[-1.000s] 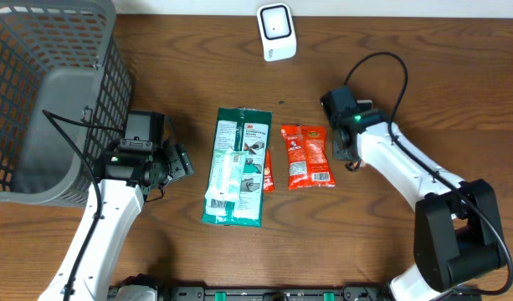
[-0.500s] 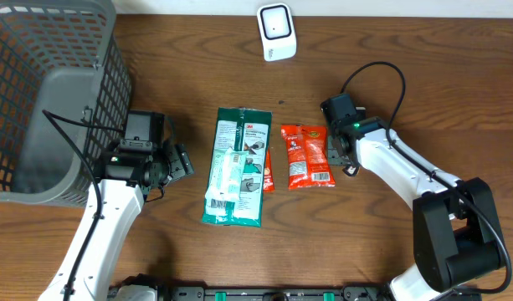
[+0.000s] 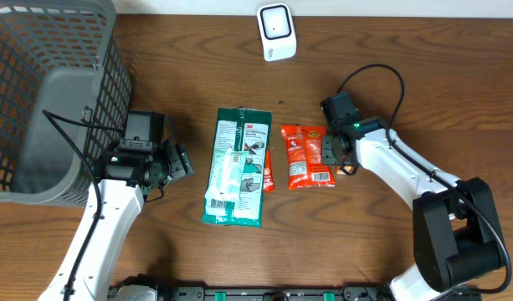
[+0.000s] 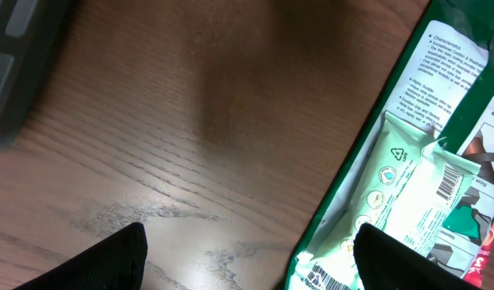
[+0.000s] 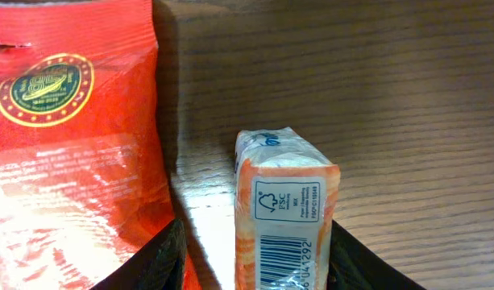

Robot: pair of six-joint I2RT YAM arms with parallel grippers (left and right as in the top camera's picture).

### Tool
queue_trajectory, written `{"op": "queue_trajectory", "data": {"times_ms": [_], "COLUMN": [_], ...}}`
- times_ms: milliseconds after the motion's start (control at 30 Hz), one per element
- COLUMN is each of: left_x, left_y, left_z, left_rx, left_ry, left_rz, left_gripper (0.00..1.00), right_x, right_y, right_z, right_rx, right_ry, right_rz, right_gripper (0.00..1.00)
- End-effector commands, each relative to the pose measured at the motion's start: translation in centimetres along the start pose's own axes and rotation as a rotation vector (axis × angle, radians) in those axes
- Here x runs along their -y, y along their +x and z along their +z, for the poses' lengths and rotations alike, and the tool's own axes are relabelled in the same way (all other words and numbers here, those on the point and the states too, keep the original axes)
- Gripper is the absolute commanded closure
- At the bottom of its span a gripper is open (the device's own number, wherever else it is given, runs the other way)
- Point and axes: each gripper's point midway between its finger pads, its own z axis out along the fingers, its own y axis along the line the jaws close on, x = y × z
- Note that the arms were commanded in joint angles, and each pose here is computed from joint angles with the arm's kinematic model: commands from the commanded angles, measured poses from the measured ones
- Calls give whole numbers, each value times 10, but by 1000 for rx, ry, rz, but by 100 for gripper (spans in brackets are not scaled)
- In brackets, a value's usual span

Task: Scan the item barcode

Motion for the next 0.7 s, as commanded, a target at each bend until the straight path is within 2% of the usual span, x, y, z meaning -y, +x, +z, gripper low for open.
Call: {"op": "queue_trajectory", "data": {"times_ms": [0,233,267,433,600,667], "left_x": [-2,-2,-2,-2,-2,-2], "left_y": [-4,-4,-4,-4,-4,-4], "left_z": [-2,-2,-2,-2,-2,-2], "left_rx": [12,12,12,12,12,12], "left_ry": [-13,-13,-13,-13,-13,-13], "left_rz": [-6,-6,-6,-6,-6,-6], "left_gripper": [17,17,17,17,17,18], "right_x": [0,8,10,22,36,44], "right_y": [0,-11,-12,-10,-9,-11], "right_z": [-4,-17,-18,-16,-15,-14], "right_rx": [-13,-11,-14,-36,-54,-54], "right_ry": [-12,15,17,34,49,61], "right_rz": [6,-28,-24,3,36,10], "right_gripper": [53,53,56,83,86,93]}}
